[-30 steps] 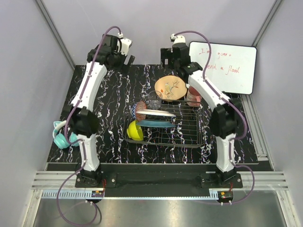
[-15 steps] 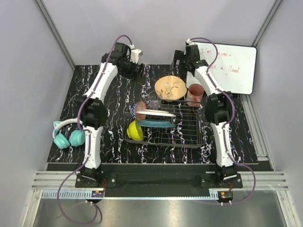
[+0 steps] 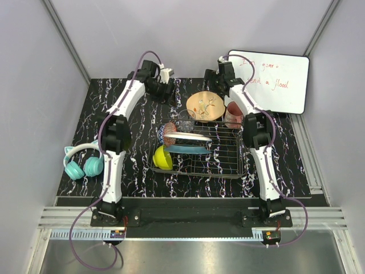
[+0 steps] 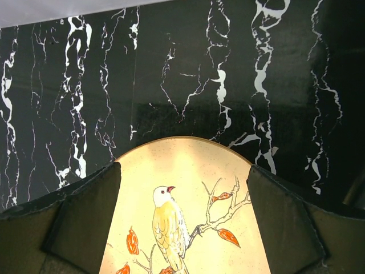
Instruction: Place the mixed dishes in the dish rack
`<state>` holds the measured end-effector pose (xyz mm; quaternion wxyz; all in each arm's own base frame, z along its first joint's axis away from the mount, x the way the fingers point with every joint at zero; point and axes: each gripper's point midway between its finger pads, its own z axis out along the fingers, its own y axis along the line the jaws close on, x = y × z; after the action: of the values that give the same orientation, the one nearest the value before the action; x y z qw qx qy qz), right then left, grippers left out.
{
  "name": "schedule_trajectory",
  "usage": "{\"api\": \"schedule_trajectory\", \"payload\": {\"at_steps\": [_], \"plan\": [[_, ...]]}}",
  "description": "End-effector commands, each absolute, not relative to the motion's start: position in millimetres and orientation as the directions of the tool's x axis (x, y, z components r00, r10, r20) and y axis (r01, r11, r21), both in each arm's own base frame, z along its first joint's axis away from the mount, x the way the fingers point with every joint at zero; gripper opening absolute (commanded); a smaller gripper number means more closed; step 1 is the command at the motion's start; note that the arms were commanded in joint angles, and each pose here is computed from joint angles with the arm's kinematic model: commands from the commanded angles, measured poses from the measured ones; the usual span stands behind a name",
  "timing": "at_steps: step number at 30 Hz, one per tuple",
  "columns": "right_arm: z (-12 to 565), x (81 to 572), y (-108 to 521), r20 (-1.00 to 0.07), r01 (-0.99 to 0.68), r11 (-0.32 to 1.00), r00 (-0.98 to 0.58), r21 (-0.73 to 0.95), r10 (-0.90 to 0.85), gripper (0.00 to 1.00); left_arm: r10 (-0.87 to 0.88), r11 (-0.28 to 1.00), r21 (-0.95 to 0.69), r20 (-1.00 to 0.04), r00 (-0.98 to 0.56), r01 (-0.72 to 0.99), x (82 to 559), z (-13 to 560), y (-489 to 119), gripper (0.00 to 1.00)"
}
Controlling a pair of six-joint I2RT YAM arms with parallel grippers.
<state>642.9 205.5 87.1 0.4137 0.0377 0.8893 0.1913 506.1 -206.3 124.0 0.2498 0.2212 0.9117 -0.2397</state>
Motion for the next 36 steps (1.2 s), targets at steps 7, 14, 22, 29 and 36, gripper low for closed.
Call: {"api": "schedule_trajectory", "payload": {"at_steps": [7,14,22,29,36], "plan": [[102.1,652.5,212.7,-0.761,-0.131,0.922,-0.612,0.365,0.215,1.0,0.289,0.65,-0.478,-0.564,-0.774,0.591,426.2,176.4,-225.1,0.83],[99.0,633.9,220.7,-0.758,-0.148,0.938,-0.635,0.313,0.153,1.0,0.404,0.61,-0.46,-0.52,-0.752,0.646,380.1,173.4,-231.7,0.78],[182.0,606.0,220.8,-0.868,-0.19,0.973,-0.496,0.133,0.022,1.0,0.451,0.63,-0.427,-0.479,-0.753,0.649,361.8,158.1,-226.0,0.76],[224.8,546.0,224.1,-0.906,-0.225,0.973,-0.421,0.058,-0.044,1.0,0.467,0.659,-0.389,-0.459,-0.756,0.644,365.7,146.2,-218.5,0.73],[161.8,495.7,222.4,-0.835,-0.242,0.97,-0.54,0.033,-0.106,1.0,0.45,0.659,-0.375,-0.5,-0.74,0.653,371.5,162.4,-221.1,0.7]]}}
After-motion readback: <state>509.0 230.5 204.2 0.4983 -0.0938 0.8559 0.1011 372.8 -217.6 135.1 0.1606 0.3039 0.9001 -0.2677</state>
